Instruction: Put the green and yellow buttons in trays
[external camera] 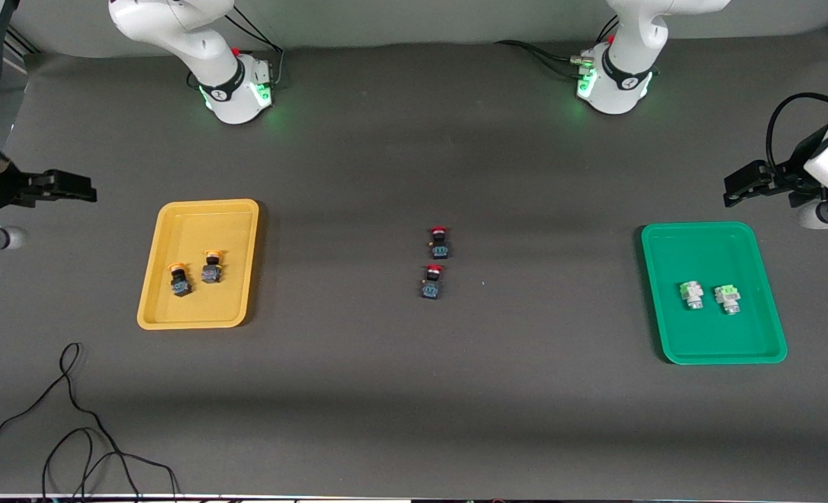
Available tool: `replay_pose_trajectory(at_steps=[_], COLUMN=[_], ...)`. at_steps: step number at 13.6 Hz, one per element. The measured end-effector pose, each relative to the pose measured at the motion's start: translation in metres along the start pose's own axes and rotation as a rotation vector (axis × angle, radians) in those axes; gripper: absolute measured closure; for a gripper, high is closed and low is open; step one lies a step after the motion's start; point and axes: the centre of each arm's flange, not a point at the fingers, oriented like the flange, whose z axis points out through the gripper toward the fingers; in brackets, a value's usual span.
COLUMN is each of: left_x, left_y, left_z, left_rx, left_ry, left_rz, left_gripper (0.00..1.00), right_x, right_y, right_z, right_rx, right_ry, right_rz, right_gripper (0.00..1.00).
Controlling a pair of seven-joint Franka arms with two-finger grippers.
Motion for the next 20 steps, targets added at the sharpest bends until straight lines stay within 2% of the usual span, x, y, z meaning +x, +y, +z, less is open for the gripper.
replay_pose_trajectory(at_steps=[3,8,10,14,20], left_x=[0.0,0.0,-0.001,-0.001,-0.001], left_y=[0.0,0.0,0.0,0.0,0.0], left_z=[0.0,0.0,0.0,0.001,0.001], left_rx=[0.0,0.0,0.0,0.0,0.0], left_ry=[-0.002,-0.004,-0.005,-0.006,-0.008], left_rz=[0.0,0.0,0.0,0.0,0.0], left_gripper=[0.0,0.0,0.0,0.0,0.0], right_x=[-0.011,-0.034,-0.036,-0.034,-0.025], right_y=[0.0,-0.01,-0.011,-0.011,-0.016], right_z=[0.004,0.024,0.025,0.022,0.031], right_rx=[-0.001,-0.027,-0.027,-0.029,-0.031], right_ry=[0.039,0.216,0.252,0.272,0.251], right_rz=[-0.003,-0.037,-0.039,-0.039,-0.045], right_gripper=[0.0,0.0,0.0,0.0,0.0])
